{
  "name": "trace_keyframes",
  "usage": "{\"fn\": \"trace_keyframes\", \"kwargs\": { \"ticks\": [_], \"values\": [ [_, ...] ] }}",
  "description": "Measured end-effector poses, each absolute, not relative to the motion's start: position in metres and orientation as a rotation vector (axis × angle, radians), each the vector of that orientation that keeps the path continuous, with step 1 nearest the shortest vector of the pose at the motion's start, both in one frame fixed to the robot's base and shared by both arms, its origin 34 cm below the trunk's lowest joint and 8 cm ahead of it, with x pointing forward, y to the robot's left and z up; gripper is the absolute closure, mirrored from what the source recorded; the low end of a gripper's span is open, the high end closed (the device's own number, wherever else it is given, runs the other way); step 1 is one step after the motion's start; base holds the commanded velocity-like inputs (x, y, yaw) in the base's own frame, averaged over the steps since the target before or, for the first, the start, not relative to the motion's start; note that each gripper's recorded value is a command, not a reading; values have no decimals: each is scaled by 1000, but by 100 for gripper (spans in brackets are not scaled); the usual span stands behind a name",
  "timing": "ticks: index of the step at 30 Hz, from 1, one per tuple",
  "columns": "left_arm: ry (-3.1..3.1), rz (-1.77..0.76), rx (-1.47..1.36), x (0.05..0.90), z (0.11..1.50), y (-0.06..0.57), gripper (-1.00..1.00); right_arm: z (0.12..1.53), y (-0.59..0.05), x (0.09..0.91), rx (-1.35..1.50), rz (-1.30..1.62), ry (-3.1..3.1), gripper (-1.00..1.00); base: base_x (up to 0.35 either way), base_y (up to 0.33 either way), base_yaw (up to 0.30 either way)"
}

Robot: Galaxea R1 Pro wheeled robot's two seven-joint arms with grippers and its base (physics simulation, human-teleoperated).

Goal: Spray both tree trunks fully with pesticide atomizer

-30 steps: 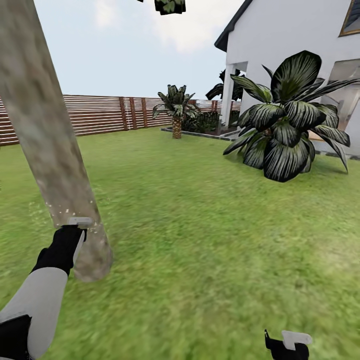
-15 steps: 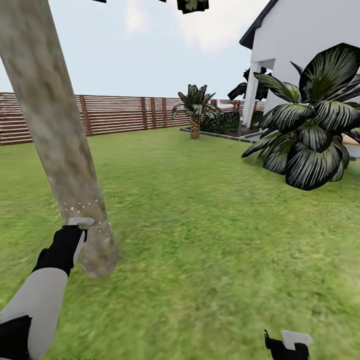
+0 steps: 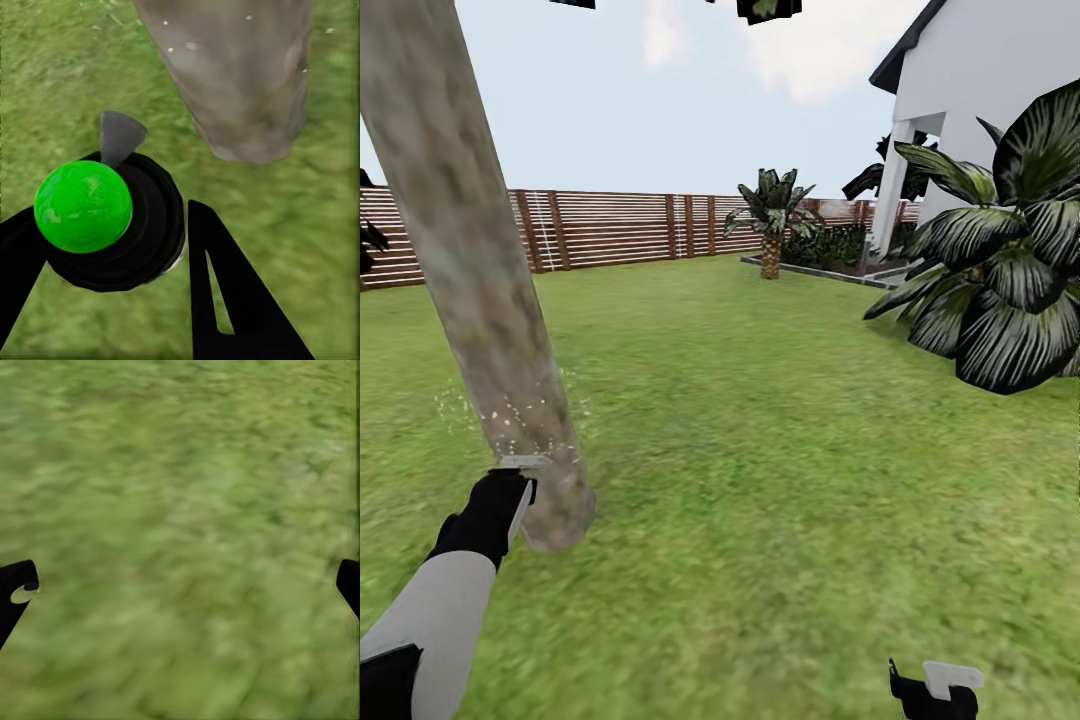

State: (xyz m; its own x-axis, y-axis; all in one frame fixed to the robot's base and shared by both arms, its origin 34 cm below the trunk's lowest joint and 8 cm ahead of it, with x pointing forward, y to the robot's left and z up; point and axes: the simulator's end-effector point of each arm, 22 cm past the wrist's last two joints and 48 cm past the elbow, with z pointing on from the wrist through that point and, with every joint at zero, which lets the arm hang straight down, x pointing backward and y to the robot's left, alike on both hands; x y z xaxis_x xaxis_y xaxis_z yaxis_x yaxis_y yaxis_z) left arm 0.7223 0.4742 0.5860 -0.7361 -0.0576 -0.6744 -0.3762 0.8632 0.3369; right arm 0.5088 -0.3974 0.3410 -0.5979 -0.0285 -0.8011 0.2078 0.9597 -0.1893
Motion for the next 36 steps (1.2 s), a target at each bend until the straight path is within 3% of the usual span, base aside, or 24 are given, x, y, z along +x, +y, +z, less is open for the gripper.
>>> {"fn": "trace_keyframes", "kwargs": {
  "ticks": [11,22,36],
  "values": [
    [2395,653,-317,689,553,492,100,341,-397,509,125,-328,2190,-100,52,-282,231],
    [2372,618,-305,703,562,471,100,341,-397,509,125,-328,2190,-100,238,-217,38],
    [2301,625,-324,715,593,476,100,341,-397,509,126,-328,2191,-100,156,-259,269]
  ]
}}
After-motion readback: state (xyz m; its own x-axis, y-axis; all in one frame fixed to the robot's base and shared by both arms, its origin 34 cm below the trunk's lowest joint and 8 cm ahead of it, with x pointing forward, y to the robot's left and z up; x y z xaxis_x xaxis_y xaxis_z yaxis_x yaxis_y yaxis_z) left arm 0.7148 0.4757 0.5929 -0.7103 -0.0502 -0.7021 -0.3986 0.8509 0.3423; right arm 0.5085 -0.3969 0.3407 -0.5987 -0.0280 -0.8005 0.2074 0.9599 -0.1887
